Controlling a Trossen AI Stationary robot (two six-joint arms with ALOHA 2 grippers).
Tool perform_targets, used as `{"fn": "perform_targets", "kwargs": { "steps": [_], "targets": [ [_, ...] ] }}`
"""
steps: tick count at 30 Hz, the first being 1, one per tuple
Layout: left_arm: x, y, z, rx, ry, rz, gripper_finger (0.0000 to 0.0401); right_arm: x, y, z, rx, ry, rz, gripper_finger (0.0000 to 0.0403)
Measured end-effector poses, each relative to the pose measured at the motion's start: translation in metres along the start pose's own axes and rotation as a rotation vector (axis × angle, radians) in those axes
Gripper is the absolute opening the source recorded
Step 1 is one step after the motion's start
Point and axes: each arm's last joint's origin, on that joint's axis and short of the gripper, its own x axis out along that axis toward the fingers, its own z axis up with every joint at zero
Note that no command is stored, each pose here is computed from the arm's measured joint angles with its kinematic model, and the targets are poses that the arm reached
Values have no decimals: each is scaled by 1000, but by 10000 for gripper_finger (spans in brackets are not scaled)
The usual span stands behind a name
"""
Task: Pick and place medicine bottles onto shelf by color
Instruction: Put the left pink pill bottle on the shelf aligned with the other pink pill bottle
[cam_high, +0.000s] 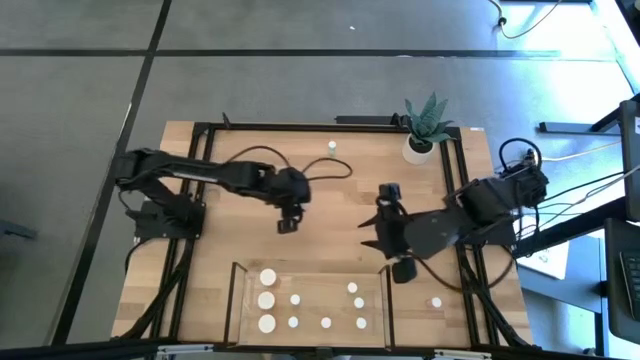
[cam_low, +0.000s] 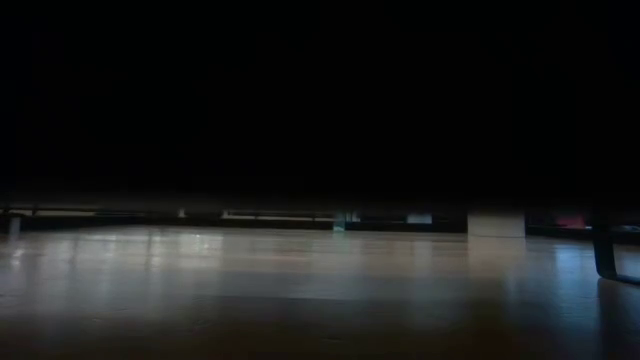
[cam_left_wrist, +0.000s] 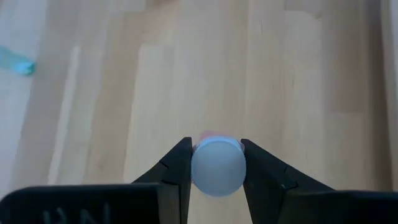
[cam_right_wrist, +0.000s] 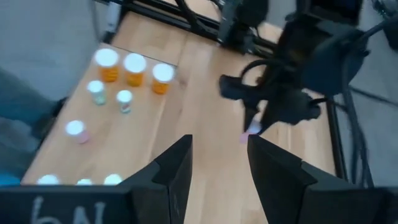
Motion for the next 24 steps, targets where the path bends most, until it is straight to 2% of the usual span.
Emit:
{"fn": "perform_targets", "kwargs": {
  "steps": [5, 10, 14, 24],
  "targets": [
    [31, -5, 10, 37, 70, -63, 97, 26, -12, -1, 89, 76, -155, 156],
    [51, -8, 7, 37, 131, -94, 97, 37, -34, -6, 183, 119, -336, 156],
    [62, -8, 5, 35, 156, -92, 97, 41, -48, -8, 245, 130, -377, 156],
    [81, -12, 3, 43, 176, -90, 97, 45, -64, -10, 271, 145, -412, 156]
  ]
}}
